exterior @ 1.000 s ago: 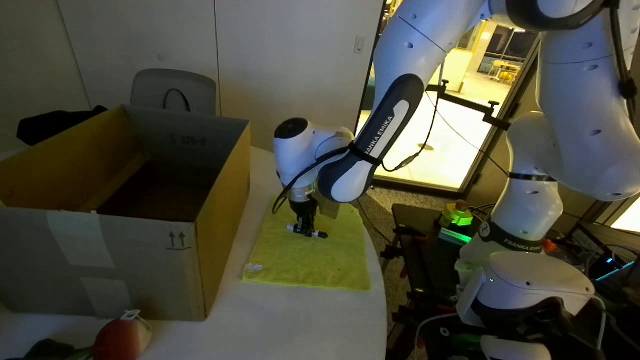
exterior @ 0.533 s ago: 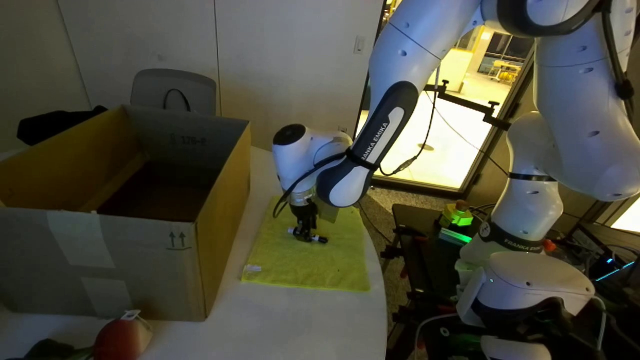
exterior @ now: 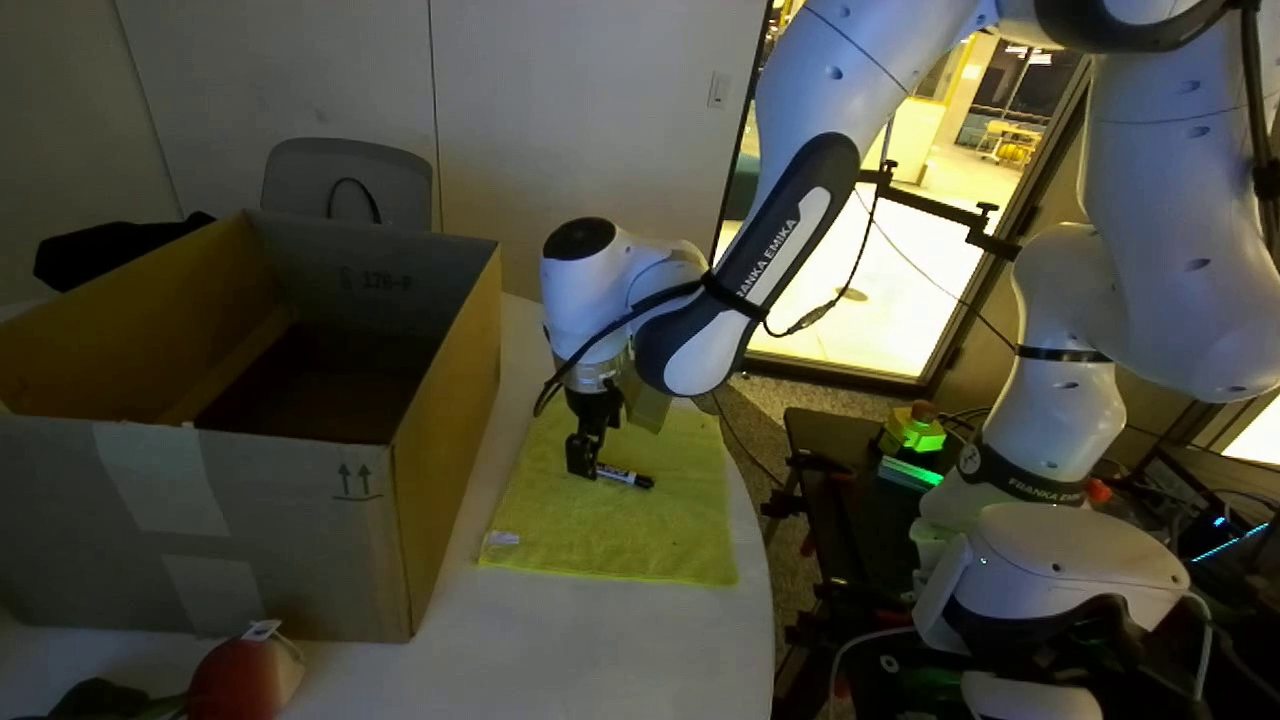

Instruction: Place the black marker on the towel, fold the towel from left to right and right to left then place it inside the brown box

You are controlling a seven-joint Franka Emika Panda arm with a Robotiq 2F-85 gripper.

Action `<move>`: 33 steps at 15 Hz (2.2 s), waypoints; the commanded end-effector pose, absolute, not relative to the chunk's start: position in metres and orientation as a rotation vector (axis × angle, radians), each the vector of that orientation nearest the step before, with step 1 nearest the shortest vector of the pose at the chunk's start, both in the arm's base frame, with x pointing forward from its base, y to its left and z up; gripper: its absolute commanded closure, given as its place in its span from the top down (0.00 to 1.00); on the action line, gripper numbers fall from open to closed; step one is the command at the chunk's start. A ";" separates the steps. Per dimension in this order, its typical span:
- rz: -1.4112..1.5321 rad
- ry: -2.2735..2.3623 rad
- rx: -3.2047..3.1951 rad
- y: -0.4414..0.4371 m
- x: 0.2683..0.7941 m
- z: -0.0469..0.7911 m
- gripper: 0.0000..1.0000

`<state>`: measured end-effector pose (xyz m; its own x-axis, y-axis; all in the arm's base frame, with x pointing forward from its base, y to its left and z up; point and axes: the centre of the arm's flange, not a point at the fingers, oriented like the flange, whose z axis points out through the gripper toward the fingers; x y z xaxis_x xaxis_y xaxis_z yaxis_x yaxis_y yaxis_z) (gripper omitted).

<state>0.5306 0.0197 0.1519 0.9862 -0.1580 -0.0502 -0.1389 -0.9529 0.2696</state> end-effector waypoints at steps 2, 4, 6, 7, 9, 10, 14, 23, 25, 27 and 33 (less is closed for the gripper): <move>-0.029 -0.061 2.987 0.069 0.516 0.168 1.00; -0.030 0.017 3.034 0.094 0.513 0.159 1.00; -0.047 0.072 3.070 0.115 0.510 0.150 1.00; -0.052 0.097 3.086 0.123 0.510 0.146 1.00; -0.073 0.139 3.098 0.133 0.509 0.135 1.00; -0.083 0.149 3.099 0.136 0.509 0.131 1.00; -0.114 0.154 3.106 0.132 0.511 0.111 1.00; -0.168 0.201 3.136 0.127 0.514 0.099 0.60; -0.176 0.222 3.139 0.128 0.515 0.103 0.44; -0.179 0.248 3.142 0.131 0.514 0.108 0.28; -0.136 0.272 3.138 0.133 0.507 0.139 0.01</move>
